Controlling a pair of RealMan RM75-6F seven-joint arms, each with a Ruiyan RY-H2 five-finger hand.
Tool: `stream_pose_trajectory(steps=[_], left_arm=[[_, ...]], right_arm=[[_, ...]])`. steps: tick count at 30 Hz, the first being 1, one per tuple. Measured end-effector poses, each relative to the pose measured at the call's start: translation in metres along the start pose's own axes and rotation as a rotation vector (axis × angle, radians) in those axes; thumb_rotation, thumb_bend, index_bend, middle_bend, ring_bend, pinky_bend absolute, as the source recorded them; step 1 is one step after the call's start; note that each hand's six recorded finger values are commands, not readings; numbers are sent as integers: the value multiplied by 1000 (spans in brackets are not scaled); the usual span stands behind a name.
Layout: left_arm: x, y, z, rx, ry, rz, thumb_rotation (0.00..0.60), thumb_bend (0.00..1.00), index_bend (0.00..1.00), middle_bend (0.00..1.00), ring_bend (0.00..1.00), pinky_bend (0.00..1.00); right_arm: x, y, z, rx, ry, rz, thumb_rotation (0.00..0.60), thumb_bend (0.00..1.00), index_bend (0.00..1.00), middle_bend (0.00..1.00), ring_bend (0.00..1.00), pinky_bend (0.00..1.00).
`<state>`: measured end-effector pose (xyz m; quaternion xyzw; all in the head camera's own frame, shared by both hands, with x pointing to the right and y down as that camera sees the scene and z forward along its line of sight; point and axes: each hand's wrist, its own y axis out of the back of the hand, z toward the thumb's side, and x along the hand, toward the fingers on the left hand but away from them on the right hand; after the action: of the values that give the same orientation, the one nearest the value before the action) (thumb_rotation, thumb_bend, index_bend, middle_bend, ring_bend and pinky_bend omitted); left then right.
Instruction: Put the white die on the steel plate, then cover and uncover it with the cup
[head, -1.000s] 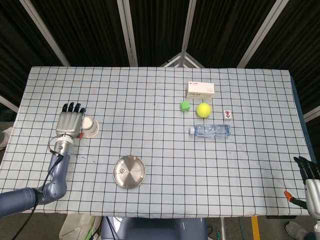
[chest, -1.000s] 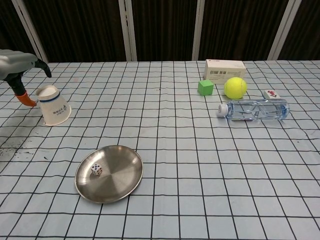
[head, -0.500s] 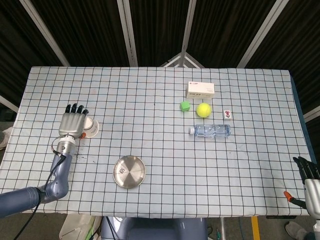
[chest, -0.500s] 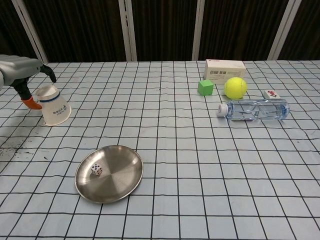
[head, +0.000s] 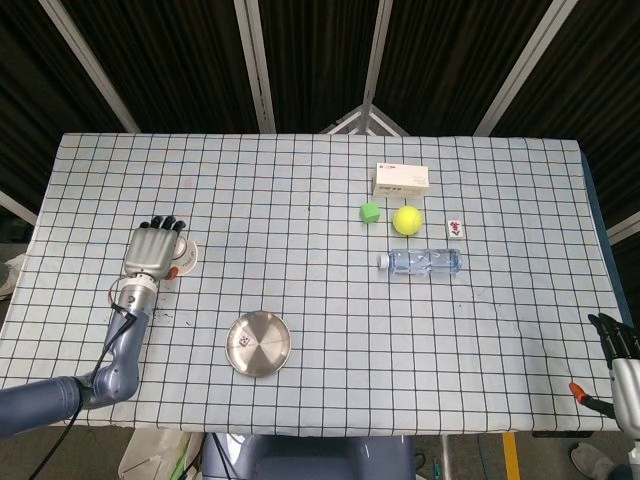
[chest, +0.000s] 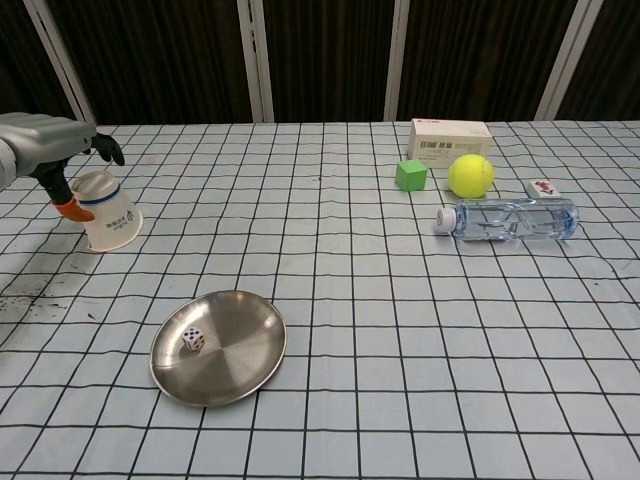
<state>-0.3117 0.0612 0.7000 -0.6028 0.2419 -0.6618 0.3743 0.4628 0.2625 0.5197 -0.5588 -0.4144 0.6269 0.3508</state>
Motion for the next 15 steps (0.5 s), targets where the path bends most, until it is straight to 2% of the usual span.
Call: stream_pose_trajectory(steps=[15], left_arm=[[1, -3, 7, -1, -13, -3, 600, 360, 250, 285, 199, 292]], right_arm=[[0, 0, -1, -2, -2, 1, 600, 42, 124, 141, 145, 139]])
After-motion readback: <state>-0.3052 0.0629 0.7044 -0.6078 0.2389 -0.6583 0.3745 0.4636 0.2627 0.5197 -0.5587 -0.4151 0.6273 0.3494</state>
